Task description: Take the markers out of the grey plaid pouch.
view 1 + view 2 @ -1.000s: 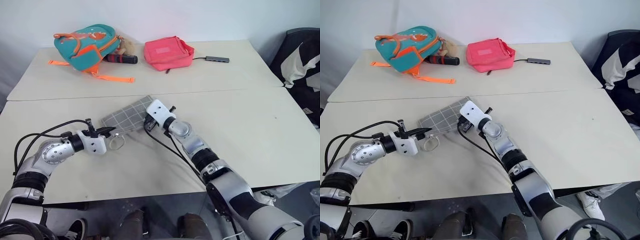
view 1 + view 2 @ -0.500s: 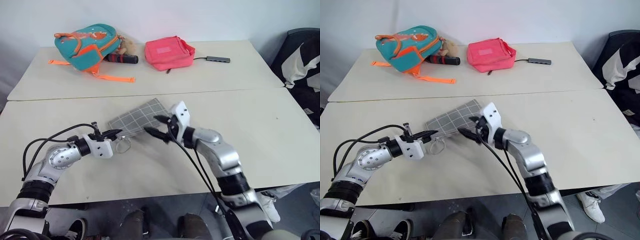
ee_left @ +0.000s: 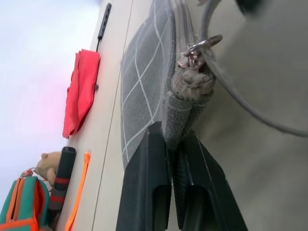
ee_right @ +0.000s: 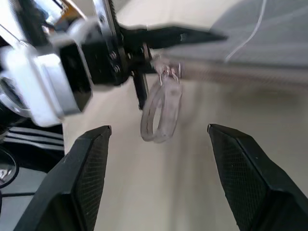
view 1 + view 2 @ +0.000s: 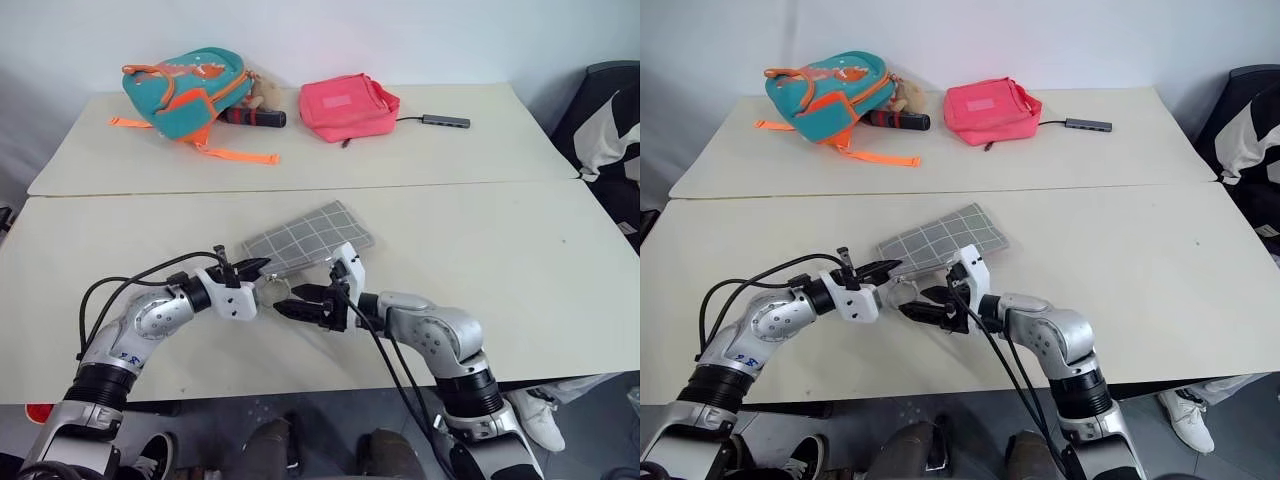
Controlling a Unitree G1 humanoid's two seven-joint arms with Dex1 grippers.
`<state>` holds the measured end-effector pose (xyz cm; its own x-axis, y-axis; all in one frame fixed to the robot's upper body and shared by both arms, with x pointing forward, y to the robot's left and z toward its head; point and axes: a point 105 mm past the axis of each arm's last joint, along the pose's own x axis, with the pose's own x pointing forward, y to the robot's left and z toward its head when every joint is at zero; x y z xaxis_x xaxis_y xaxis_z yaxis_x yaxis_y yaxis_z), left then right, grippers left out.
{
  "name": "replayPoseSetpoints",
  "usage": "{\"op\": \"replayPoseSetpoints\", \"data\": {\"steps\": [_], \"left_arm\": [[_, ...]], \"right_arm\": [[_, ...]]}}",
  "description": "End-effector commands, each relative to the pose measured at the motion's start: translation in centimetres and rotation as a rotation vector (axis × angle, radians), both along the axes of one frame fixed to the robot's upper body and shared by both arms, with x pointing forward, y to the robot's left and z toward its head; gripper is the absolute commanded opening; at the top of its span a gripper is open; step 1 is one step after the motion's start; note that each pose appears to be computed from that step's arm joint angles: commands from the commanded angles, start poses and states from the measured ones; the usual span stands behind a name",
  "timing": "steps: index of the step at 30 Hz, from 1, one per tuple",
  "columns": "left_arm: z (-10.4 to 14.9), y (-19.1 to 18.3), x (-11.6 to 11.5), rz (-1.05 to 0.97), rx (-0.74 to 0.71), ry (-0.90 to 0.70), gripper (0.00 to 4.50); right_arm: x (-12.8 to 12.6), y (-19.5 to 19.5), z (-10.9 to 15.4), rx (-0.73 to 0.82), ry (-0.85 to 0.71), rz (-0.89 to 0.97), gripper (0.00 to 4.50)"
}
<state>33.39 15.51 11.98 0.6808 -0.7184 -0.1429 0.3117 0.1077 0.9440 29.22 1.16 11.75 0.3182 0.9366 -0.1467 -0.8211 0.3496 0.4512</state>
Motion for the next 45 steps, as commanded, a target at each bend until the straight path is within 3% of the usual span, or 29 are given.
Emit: {"op": "replayPoseSetpoints", "data": {"steps": [1, 4, 7, 15, 24, 34, 40, 45], "left_arm": [[-2.4, -1.0, -1.0, -0.034, 0.033, 0.07, 0.0], [-2.3, -1.3, -1.1, -0.039, 0.028, 0.068, 0.0], [-2.2, -1.4, -1.1, -0.041, 0.026, 0.069, 0.0], [-2.4, -1.1, -1.3, -0.037, 0.026, 0.076, 0.0], [-2.1, 0.9, -1.9, -0.033, -0.009, 0.129, 0.0], [-1.1, 3.8, -2.6, -0.006, -0.076, 0.188, 0.0], [0.1, 4.5, -2.8, 0.01, -0.362, 0.325, 0.0], [0.3, 4.1, -3.2, -0.032, -0.374, 0.357, 0.0]], "right_arm": [[-0.3, 1.0, 1.2, 0.025, -0.044, 0.039, 3.35], [0.2, 1.6, 1.2, 0.031, -0.045, 0.023, 3.35], [0.5, 1.7, 1.2, 0.035, -0.042, 0.01, 2.77], [0.7, 0.4, 0.7, -0.006, -0.079, 0.006, 0.06], [2.9, -4.8, 0.0, -0.173, -0.202, -0.083, 0.02], [5.2, -11.9, 1.3, -0.279, -0.267, -0.221, 0.02], [6.2, -15.7, 1.8, -0.336, -0.296, -0.304, 0.02], [5.9, -14.8, 2.0, -0.333, -0.355, -0.265, 0.02]]}}
